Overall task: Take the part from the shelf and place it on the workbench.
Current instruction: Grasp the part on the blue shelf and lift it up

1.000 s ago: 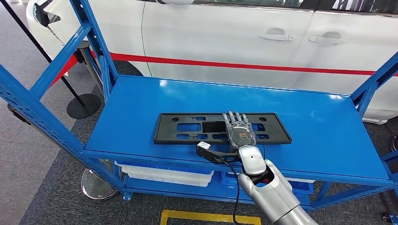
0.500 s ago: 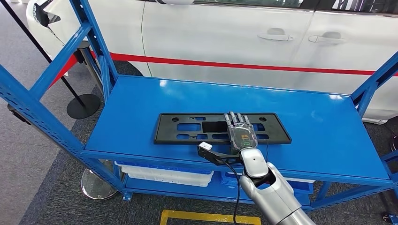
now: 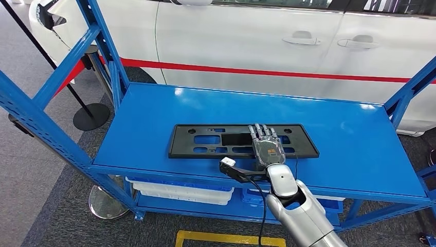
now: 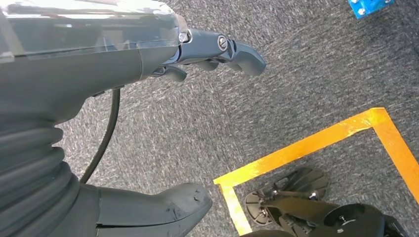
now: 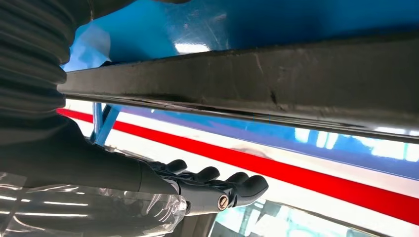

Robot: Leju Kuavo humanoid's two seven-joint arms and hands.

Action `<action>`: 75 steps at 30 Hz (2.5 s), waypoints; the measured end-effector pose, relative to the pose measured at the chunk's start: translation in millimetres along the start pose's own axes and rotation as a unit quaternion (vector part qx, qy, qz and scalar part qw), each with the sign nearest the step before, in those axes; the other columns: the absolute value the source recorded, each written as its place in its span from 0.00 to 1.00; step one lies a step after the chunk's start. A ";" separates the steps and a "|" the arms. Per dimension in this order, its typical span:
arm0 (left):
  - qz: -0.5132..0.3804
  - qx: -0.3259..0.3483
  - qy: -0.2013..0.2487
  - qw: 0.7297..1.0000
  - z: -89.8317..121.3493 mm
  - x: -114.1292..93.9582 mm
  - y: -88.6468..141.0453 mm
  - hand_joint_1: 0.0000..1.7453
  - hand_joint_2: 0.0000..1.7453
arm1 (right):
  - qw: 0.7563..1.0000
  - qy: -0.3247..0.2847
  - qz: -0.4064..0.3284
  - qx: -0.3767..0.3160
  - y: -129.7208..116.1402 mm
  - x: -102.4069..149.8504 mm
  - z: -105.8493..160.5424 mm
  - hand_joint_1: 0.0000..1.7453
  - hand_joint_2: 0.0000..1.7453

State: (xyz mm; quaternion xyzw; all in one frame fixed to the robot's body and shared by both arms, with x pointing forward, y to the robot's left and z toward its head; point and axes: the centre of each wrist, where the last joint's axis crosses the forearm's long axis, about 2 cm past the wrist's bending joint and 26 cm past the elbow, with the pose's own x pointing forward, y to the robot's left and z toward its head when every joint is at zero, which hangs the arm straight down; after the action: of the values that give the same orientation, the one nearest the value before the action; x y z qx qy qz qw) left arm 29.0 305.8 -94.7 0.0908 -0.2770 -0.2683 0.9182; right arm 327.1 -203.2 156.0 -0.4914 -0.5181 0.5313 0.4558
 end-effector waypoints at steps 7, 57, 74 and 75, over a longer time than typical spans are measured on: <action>-0.001 -0.002 0.001 1.000 0.1 -0.3 0.0 0.00 1.00 | 1.000 0.001 -0.012 0.016 0.0 -1.0 0.8 0.75 1.00; 0.027 0.005 -0.004 1.000 13.8 -12.8 -5.3 0.00 1.00 | 0.929 -0.102 -0.314 -0.168 -103.8 -43.4 11.5 1.00 1.00; 0.070 0.018 -0.015 0.997 19.5 -19.1 -7.6 0.00 0.00 | 0.839 -0.169 -0.450 -0.253 -134.6 -49.9 45.6 1.00 1.00; 0.077 0.016 -0.013 0.997 20.6 -19.3 -8.0 0.00 0.00 | 0.824 -0.176 -0.475 -0.254 -133.9 -49.7 50.6 1.00 1.00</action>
State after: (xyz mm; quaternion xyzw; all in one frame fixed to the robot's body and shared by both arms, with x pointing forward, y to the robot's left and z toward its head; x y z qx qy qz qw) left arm 0.4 309.2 -89.0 0.0806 -0.2999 -0.1932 0.9307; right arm 278.6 -251.4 291.2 -0.1813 -0.8755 0.1762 0.4119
